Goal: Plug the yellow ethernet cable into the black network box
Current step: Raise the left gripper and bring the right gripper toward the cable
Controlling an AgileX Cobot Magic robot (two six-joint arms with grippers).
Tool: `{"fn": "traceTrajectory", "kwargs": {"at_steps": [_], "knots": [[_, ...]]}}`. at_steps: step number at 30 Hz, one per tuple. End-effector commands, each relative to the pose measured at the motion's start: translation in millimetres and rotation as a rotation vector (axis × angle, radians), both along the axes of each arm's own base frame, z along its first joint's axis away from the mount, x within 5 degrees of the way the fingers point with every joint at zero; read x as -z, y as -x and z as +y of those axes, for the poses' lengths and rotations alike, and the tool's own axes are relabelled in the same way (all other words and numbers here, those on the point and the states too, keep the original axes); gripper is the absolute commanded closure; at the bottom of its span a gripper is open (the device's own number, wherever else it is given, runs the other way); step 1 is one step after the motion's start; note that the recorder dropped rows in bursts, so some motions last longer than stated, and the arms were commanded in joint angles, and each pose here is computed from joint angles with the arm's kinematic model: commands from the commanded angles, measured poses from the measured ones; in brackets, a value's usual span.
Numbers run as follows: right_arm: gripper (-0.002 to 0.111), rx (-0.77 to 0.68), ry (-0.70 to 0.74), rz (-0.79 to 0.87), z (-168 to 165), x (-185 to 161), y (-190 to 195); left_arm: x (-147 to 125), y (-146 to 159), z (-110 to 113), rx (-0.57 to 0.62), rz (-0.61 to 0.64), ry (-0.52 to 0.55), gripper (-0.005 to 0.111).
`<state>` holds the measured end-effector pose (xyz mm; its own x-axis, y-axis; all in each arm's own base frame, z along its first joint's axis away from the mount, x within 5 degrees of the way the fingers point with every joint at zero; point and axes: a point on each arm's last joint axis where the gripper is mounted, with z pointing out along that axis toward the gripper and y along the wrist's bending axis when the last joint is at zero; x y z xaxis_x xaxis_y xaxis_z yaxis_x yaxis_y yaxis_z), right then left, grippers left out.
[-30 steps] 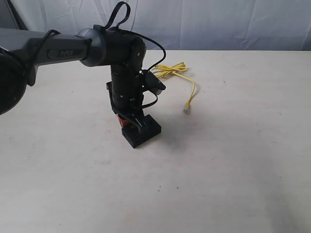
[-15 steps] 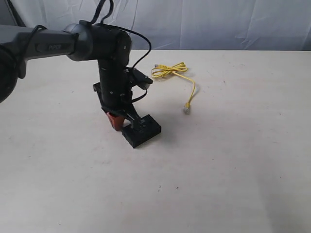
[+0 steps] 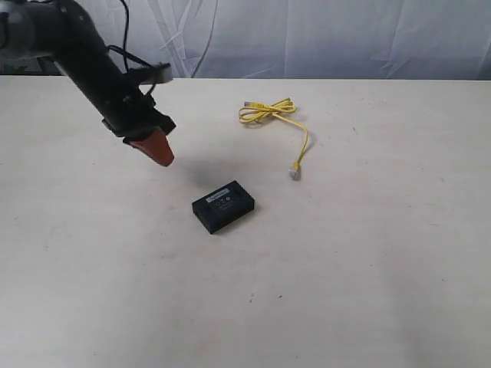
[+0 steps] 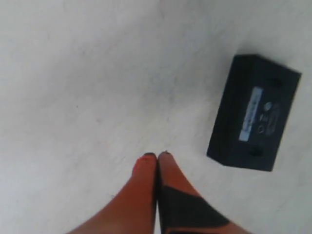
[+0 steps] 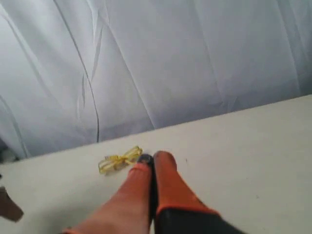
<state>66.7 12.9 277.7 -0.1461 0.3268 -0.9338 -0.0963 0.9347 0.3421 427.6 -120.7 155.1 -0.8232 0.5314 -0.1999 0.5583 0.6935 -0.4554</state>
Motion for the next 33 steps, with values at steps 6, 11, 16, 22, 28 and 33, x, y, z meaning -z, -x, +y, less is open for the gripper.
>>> {"fn": "traceTrajectory", "kwargs": {"at_steps": [6,11,16,22,28,33], "knots": [[0.108,-0.226,0.328,0.348,9,-24,-72,-16,-9,16,-0.049,-0.054,0.199,0.107],[0.108,-0.448,0.431,0.453,20,-26,-126,-3,-7,2,-0.021,-0.027,0.21,0.107],[0.108,-0.602,0.467,0.502,26,-31,-188,6,-5,-8,0.023,-0.021,0.209,0.107],[0.108,-0.862,0.597,0.537,32,-14,-249,11,-5,-14,0.027,-0.012,0.239,0.107],[0.108,-1.022,0.731,0.527,54,3,-302,30,-6,-18,0.011,0.036,0.257,0.107],[0.108,-1.195,1.063,0.494,89,28,-330,34,-3,-25,0.029,0.044,0.256,0.107]]}}
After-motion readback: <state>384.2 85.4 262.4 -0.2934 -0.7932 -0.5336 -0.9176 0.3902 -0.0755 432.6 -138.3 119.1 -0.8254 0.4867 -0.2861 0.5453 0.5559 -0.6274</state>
